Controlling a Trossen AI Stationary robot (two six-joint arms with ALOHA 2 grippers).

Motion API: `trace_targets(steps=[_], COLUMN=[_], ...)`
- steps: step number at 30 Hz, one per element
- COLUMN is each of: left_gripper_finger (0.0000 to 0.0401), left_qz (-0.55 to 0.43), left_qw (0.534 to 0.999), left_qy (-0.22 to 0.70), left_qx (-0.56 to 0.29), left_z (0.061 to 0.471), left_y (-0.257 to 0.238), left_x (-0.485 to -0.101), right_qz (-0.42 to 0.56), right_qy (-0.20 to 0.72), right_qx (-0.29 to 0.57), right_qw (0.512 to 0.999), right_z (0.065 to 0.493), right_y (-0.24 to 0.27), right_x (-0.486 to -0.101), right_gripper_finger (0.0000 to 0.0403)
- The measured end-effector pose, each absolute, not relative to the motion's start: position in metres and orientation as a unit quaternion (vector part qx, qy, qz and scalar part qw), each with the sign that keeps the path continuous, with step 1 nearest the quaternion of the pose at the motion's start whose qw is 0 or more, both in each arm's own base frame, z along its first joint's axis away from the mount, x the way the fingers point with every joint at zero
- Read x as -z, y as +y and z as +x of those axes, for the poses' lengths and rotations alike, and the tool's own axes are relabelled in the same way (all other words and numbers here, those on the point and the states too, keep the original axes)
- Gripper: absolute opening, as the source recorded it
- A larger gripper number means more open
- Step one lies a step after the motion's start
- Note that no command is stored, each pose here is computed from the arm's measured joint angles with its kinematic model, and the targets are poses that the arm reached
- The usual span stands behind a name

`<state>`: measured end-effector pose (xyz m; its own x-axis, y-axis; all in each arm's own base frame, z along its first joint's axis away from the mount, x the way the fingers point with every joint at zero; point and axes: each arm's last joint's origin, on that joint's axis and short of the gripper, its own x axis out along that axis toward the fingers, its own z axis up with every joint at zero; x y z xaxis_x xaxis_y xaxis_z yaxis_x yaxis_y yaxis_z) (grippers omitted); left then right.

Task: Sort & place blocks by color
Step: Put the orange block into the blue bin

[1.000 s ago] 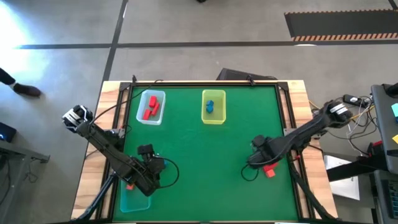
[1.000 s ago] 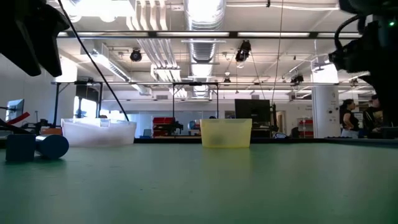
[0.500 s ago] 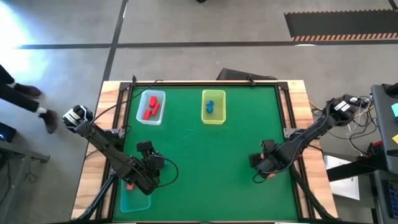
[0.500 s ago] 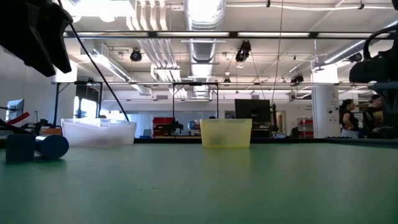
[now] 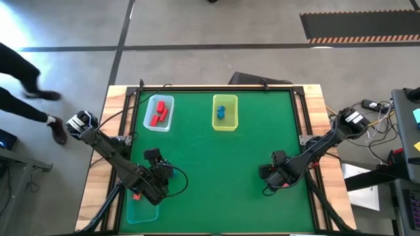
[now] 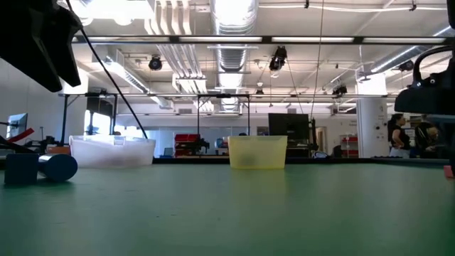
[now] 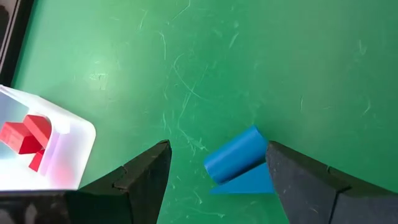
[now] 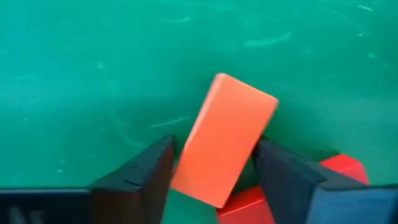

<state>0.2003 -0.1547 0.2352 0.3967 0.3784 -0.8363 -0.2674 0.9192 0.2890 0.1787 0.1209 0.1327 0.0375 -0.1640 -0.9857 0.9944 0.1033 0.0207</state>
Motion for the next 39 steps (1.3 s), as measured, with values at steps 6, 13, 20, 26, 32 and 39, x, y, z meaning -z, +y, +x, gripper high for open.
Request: trace_targets(steps=[6,13,20,26,32,39], left_gripper_finger=[0.0246,0.0246,0.0246,0.0246,0.0246,0.0246], left_qz=[0.044,0.068,0.165,0.215,0.203,0.190], left_qw=[0.842,0.892,0.947,0.964,0.974,0.975], left_qy=[0.504,0.436,0.275,0.144,0.077,0.075], left_qx=[-0.186,-0.099,0.034,0.063,0.060,0.085], left_z=[0.203,0.221,0.247,0.255,0.259,0.272], left_y=[-0.157,-0.172,-0.194,-0.200,-0.190,-0.184], left_x=[-0.234,-0.238,-0.252,-0.256,-0.250,-0.235], right_qz=[0.437,0.376,0.302,0.286,0.290,0.298], right_qy=[0.443,0.408,0.342,0.300,0.259,0.249], right_qx=[0.467,0.314,-0.025,-0.186,-0.281,-0.341], right_qw=[0.628,0.770,0.890,0.891,0.877,0.856], right_z=[0.191,0.223,0.272,0.297,0.323,0.357], right_y=[0.125,0.128,0.134,0.129,0.125,0.115], right_x=[-0.141,-0.174,-0.204,-0.202,-0.186,-0.178], right_gripper_finger=[0.0115,0.0115,0.0115,0.0115,0.0115,0.0115])
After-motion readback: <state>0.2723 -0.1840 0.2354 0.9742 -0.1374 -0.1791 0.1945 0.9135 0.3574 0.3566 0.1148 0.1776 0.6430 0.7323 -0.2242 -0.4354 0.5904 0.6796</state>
